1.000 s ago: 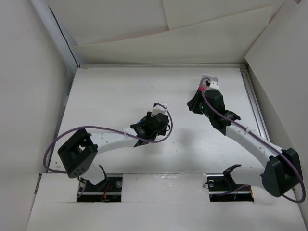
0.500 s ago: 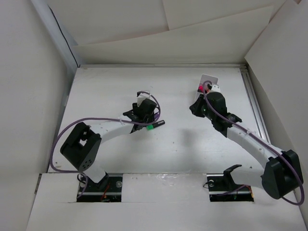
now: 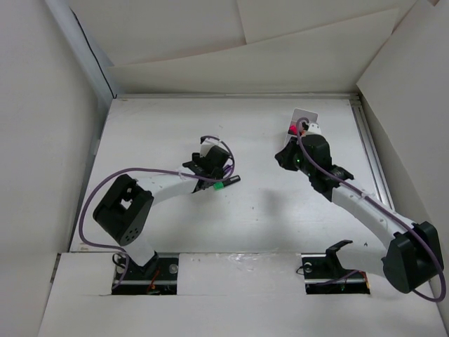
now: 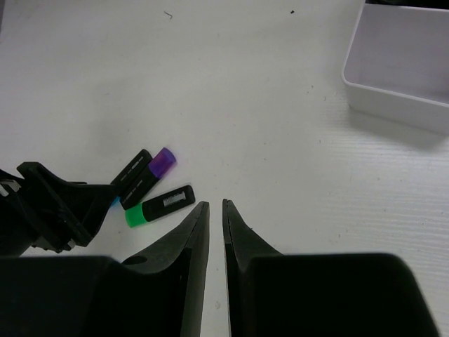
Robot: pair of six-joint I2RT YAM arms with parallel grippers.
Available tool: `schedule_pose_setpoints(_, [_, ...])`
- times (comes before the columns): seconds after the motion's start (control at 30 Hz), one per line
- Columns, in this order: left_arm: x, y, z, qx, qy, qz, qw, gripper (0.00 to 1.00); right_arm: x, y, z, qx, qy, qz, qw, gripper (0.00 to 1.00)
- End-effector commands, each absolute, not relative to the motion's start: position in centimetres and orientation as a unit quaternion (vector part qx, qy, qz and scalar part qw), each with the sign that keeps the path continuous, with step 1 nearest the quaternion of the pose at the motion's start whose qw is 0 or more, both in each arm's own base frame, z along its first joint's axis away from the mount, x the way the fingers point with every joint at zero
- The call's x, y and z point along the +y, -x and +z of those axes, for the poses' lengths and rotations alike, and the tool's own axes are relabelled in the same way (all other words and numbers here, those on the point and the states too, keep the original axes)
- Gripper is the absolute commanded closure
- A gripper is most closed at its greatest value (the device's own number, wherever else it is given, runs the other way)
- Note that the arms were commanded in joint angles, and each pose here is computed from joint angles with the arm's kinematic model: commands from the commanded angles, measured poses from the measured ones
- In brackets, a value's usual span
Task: Sort the stationery into containers
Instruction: Pick up the pen from the center of the board.
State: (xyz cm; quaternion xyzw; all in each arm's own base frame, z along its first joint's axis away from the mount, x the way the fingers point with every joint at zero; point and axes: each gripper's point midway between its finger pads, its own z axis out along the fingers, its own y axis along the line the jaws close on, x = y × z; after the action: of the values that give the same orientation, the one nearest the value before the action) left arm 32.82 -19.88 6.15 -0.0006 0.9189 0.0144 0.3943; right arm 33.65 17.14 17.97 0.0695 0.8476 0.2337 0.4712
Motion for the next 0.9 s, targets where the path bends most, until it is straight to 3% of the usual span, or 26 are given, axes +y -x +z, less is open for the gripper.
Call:
schedule_pose_setpoints(0.0, [-19.7,-33.6,6.5,0.918,0.002,0.028,0.396,0.49,17.6,-34.1,19.6,0.83,-0.063,0.246,0.497,0.81])
schedule_pose_setpoints(0.77, [-19.4,-33.8,3.0,0.928,-0.014,0.054,0.368,0.58,17.9,-33.9,19.9,0.828,-0.059,0.251,0.499,0.81])
schedule_pose_setpoints(0.87, [-19.7,-33.9,2.9,0.929,-0.015,0.05,0.366,0.61,17.8,-34.0,19.5,0.83,-0.061,0.245,0.497,0.75])
